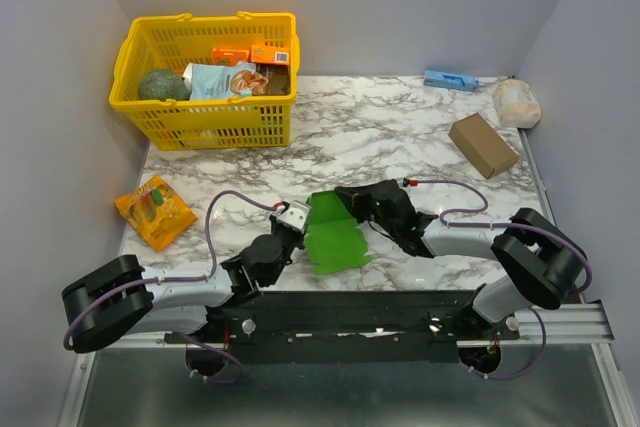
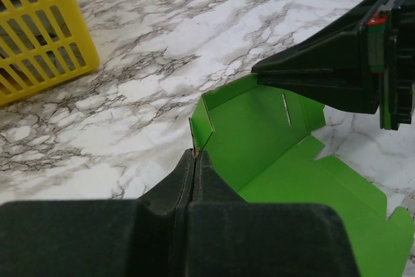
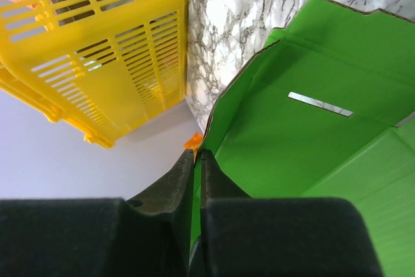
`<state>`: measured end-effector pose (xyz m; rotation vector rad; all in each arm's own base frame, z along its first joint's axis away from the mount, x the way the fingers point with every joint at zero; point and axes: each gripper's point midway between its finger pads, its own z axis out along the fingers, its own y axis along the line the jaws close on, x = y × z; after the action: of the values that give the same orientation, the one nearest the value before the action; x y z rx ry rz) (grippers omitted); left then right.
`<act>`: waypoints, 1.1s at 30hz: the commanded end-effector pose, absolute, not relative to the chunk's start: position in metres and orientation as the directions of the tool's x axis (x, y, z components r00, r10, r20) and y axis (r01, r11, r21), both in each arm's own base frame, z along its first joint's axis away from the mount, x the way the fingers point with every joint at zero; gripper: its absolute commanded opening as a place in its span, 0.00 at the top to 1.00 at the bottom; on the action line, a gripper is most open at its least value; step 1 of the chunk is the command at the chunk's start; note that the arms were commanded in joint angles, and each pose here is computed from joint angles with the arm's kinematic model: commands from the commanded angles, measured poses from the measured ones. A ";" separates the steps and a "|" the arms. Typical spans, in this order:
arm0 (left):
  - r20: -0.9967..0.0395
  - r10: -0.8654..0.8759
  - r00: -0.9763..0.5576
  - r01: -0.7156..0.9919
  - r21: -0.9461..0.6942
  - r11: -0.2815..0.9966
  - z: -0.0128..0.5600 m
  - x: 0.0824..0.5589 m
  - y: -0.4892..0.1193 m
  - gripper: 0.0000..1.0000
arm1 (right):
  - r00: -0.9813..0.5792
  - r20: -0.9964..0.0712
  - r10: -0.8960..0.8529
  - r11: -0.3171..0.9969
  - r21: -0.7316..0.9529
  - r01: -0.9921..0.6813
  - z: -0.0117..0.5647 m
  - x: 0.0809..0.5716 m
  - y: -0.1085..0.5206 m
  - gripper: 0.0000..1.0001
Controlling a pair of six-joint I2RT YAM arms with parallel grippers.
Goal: Fold the paper box
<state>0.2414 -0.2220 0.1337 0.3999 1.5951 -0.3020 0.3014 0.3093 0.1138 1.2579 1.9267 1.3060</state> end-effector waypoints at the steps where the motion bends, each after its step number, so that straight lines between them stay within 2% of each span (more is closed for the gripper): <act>1: -0.992 0.118 0.039 0.434 0.123 0.892 0.145 0.236 -0.231 1.00 | -0.428 0.088 0.899 0.106 0.906 0.411 0.110 0.304 0.304 0.80; 8: -0.986 0.158 0.052 0.418 0.165 0.894 0.143 0.233 -0.233 1.00 | -0.412 0.087 0.907 0.106 0.900 0.423 0.111 0.302 0.295 0.69; 13: -0.983 0.176 0.061 0.394 0.185 0.900 0.145 0.234 -0.229 1.00 | -0.428 0.086 0.900 0.125 0.888 0.443 0.112 0.298 0.297 0.56; 18: -0.978 0.196 0.071 0.379 0.208 0.902 0.145 0.233 -0.228 1.00 | -0.430 0.079 0.899 0.141 0.879 0.455 0.113 0.297 0.295 0.55; 23: -0.974 0.214 0.078 0.369 0.227 0.901 0.146 0.232 -0.228 1.00 | -0.448 0.072 0.891 0.157 0.878 0.452 0.114 0.295 0.298 0.63; 30: -0.968 0.244 0.062 0.341 0.250 0.906 0.142 0.235 -0.230 1.00 | -0.487 0.087 0.869 0.144 0.897 0.417 0.118 0.295 0.307 0.84; 31: -0.966 0.250 0.060 0.337 0.255 0.906 0.141 0.235 -0.230 0.99 | -0.494 0.090 0.865 0.143 0.898 0.415 0.118 0.294 0.308 0.91; 32: -0.966 0.250 0.059 0.334 0.256 0.907 0.142 0.235 -0.231 0.93 | -0.496 0.090 0.864 0.143 0.900 0.413 0.117 0.294 0.308 0.93; 33: -0.965 0.254 0.058 0.339 0.259 0.905 0.141 0.235 -0.232 0.83 | -0.497 0.089 0.863 0.140 0.904 0.403 0.118 0.295 0.309 0.96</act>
<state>0.2340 -0.2280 0.1369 0.4865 1.5337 -0.0944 0.2910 0.3046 0.1127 1.2484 1.9852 1.2868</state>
